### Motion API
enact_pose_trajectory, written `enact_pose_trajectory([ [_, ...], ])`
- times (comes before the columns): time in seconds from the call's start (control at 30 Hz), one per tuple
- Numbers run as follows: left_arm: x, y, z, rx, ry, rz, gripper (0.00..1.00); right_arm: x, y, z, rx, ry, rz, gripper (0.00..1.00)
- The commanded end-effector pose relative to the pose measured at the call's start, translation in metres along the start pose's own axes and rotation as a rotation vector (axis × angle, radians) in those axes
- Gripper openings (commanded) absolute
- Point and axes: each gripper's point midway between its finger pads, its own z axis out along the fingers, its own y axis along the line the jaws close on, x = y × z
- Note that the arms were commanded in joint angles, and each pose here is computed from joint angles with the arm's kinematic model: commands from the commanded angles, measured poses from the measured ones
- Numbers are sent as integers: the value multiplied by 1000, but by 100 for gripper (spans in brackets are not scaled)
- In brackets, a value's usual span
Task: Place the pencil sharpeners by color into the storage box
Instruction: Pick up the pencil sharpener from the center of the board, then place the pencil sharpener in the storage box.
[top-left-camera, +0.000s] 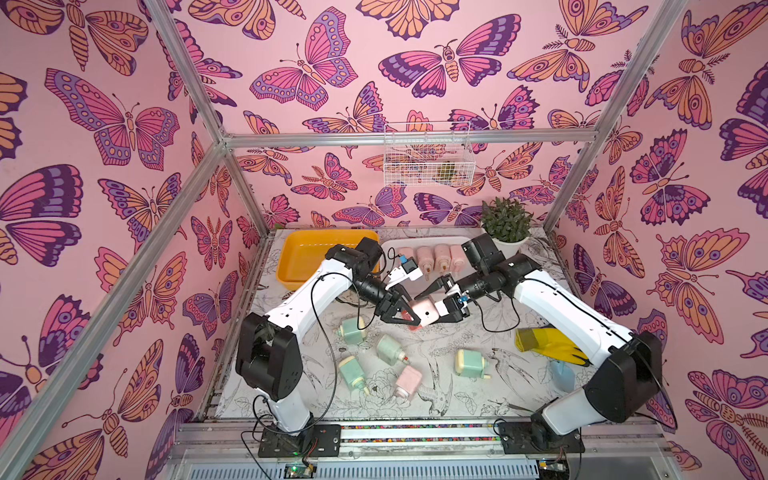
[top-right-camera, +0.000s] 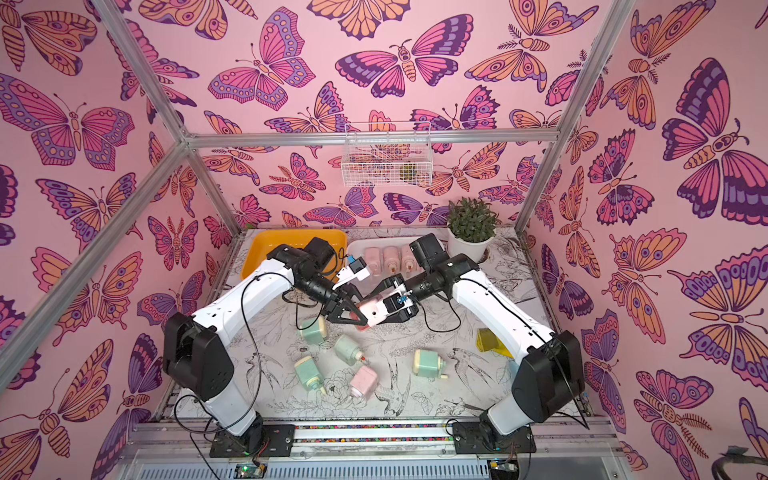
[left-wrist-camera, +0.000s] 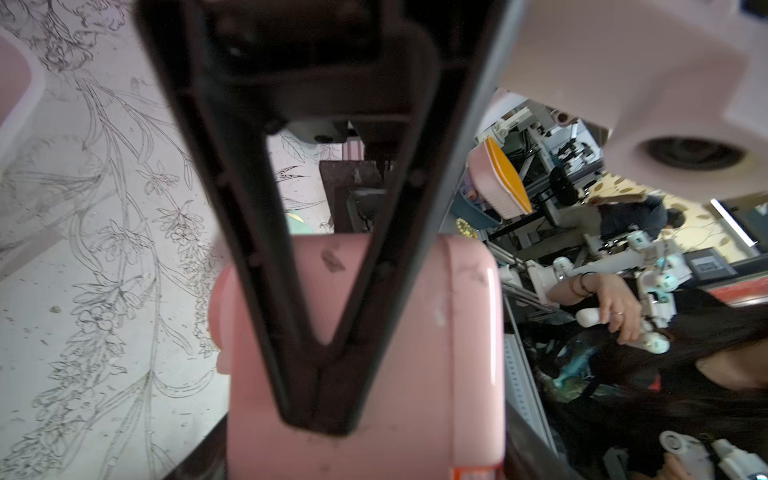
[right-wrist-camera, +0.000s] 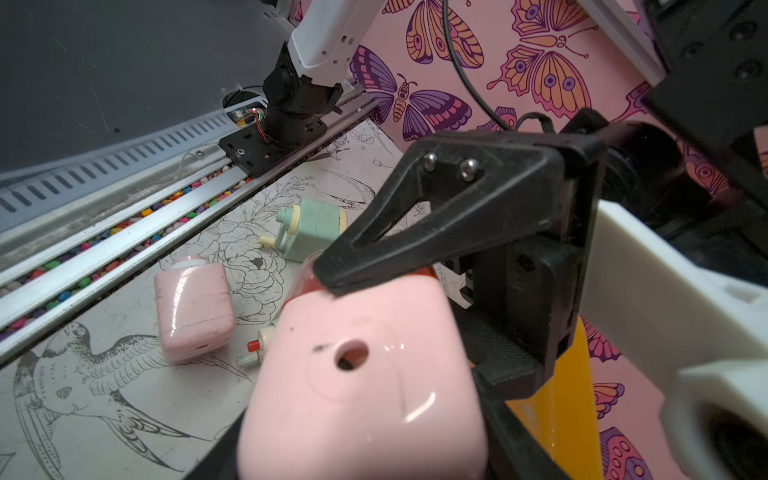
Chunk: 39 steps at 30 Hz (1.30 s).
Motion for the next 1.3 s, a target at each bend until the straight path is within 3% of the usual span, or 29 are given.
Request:
enact_pose_trajectory([
  [0.0, -10, 5, 1, -20, -2, 108, 6, -2, 16, 3, -64, -9, 159, 48],
  [0.1, -9, 18, 0, -74, 34, 99, 66, 10, 15, 2, -35, 39, 185, 30],
  [0.2, -6, 48, -1, -186, 96, 20, 94, 33, 9, -3, 24, 125, 227, 1],
  [0.23, -4, 60, -2, -229, 112, -6, 100, 43, 7, -6, 54, 157, 250, 0],
  [0.33, -2, 87, -6, -342, 144, -45, 100, 76, 3, -20, 138, 286, 308, 0],
  [0.43, -6, 89, -11, -393, 126, 4, 100, 98, 5, -39, 193, 376, 402, 0],
  [0.53, -12, 95, -23, -530, 75, 86, 100, 114, 6, -59, 253, 446, 522, 0],
  [0.6, -18, 105, -38, -668, 25, 126, 100, 132, 5, -71, 324, 545, 603, 0],
  [0.7, -30, 120, -68, -906, -81, 156, 100, 161, -15, -97, 544, 679, 737, 0],
  [0.93, -42, 130, -136, -1310, -368, 167, 100, 190, -37, -146, 916, 816, 1179, 0],
  [1.0, -38, 128, -146, -1361, -446, 152, 100, 205, -31, -149, 961, 861, 1267, 0],
  [1.17, -26, 111, -149, -1366, -514, 207, 100, 220, -14, -150, 952, 970, 1504, 0],
  [1.27, -18, 108, -161, -1425, -551, 172, 100, 225, -6, -154, 955, 1058, 1608, 0],
])
